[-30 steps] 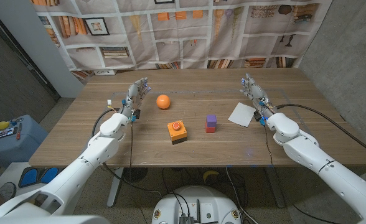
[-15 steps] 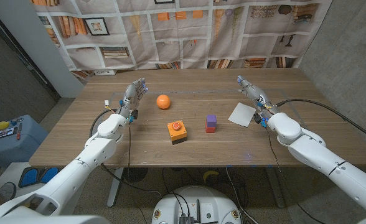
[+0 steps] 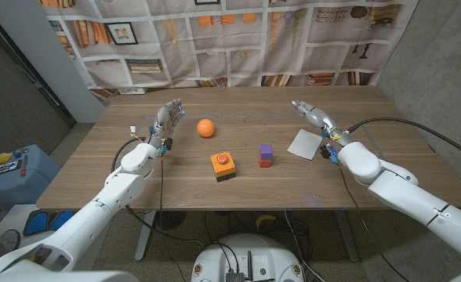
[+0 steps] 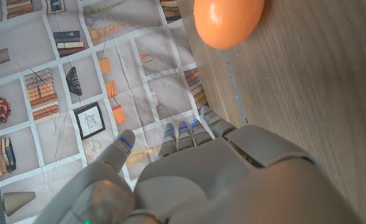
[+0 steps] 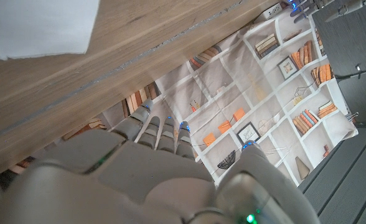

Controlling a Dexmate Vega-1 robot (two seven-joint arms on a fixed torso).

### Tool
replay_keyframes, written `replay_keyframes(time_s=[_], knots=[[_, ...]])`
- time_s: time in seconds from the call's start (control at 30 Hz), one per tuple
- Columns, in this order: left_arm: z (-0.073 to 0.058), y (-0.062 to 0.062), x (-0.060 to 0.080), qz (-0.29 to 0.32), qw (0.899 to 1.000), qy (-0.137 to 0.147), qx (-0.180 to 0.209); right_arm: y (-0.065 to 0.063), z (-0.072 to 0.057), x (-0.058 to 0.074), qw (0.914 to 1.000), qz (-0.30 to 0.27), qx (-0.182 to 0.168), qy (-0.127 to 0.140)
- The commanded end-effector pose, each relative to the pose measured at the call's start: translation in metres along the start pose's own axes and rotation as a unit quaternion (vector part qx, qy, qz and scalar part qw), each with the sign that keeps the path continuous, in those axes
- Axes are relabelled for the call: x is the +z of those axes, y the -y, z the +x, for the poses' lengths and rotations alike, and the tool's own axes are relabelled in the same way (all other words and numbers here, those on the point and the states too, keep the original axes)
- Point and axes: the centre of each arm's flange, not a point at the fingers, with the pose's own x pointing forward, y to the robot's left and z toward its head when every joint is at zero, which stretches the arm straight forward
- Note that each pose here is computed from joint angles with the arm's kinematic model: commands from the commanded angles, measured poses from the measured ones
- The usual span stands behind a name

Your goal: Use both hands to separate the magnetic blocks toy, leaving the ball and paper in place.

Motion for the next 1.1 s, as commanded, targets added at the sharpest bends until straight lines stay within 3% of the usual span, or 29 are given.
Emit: replay_keyframes(time_s=[0.03, 0.27, 0.4, 0.9, 1.1], knots=[[-0.002, -0.005, -0.001, 0.0, 1.0, -0.005, 0.004, -0.007, -0.012, 0.022, 0.9941, -0.107, 0.014, -0.013], [-0.006, -0.007, -0.001, 0.001, 1.0, -0.008, 0.011, -0.008, -0.017, 0.036, 0.9863, -0.159, 0.036, -0.026], [-0.005, -0.008, -0.002, 0.001, 1.0, -0.009, 0.011, -0.01, -0.016, 0.043, 0.9741, -0.213, 0.054, -0.05], [-0.004, -0.013, -0.003, 0.003, 1.0, -0.013, 0.018, -0.014, -0.027, 0.074, 0.956, -0.264, 0.104, -0.076], [-0.004, -0.013, -0.004, 0.003, 1.0, -0.014, 0.018, -0.019, -0.028, 0.083, 0.9477, -0.275, 0.139, -0.083]])
